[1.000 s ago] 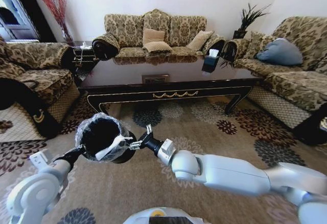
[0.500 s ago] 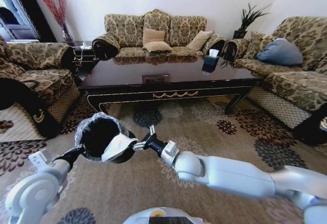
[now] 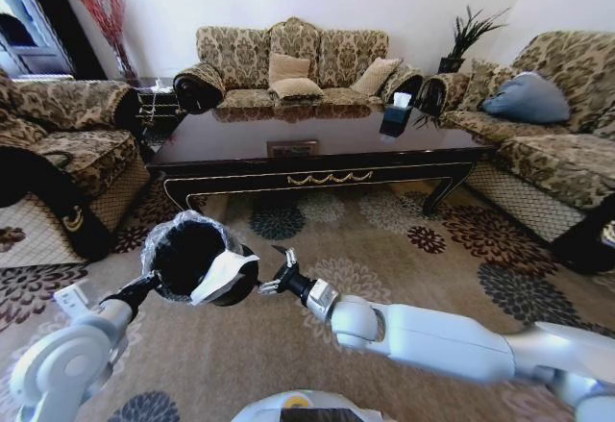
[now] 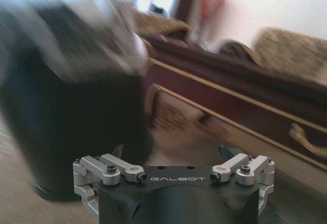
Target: Move to the front of the table and pick up the trash from the floor, then place it into the trash bin.
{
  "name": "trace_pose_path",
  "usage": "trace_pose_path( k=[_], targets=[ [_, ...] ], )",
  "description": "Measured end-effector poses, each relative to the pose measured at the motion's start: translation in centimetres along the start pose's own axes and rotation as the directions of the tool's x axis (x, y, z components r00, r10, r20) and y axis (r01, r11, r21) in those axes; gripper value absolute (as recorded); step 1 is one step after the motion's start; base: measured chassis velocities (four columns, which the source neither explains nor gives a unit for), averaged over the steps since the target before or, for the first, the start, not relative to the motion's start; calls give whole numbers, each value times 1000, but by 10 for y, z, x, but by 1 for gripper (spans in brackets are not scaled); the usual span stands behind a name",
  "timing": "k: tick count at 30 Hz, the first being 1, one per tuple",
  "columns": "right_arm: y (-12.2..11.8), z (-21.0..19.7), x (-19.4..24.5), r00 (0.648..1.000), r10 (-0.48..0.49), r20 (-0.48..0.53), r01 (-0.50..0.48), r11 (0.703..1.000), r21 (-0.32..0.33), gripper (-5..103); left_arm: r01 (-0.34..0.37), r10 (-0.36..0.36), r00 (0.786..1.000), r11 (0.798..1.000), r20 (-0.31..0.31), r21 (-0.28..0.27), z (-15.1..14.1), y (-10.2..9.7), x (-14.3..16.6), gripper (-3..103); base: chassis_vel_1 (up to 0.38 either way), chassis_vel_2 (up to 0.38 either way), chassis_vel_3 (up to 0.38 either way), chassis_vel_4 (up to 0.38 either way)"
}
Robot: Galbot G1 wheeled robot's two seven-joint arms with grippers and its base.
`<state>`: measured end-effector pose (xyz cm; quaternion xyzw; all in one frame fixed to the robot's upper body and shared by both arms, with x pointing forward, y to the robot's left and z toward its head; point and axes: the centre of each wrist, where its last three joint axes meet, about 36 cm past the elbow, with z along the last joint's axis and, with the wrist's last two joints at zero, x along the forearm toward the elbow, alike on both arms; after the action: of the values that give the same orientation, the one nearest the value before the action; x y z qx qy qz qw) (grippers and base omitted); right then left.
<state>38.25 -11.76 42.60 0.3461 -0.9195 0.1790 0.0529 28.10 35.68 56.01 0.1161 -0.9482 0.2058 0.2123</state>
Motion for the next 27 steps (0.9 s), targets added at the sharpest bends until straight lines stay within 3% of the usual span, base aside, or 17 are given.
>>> trace_pose_path(
  k=[4, 9, 14, 19, 22, 27],
  targets=[
    [-13, 22, -11, 979, 155, -134, -158, 987, -14, 100, -26, 31, 999, 993, -40, 112, 1, 2, -3, 2, 0, 0, 0, 0],
    [-19, 30, -16, 948, 236, -213, -245, 969, -18, 100, -10, 31, 994, 982, -106, 186, 10, 7, -14, 2, 0, 0, 0, 0],
    [-22, 40, -18, 920, 292, -263, -302, 953, 3, 100, 13, 62, 974, 946, -220, 323, 19, 16, -31, 2, 0, 0, 0, 0],
    [-21, 43, -18, 914, 300, -274, -311, 951, 6, 100, 20, 79, 964, 931, -253, 365, 21, 20, -36, 2, 0, 0, 0, 0],
    [-22, 46, -19, 908, 310, -281, -320, 947, 13, 100, 8, 131, 947, 904, -292, 428, 17, 20, -37, 2, 0, 0, 0, 0],
    [-24, 52, -21, 899, 326, -293, -336, 942, 18, 100, 14, 120, 948, 909, -294, 417, 16, 19, -35, 2, 0, 0, 0, 0]
  ],
)
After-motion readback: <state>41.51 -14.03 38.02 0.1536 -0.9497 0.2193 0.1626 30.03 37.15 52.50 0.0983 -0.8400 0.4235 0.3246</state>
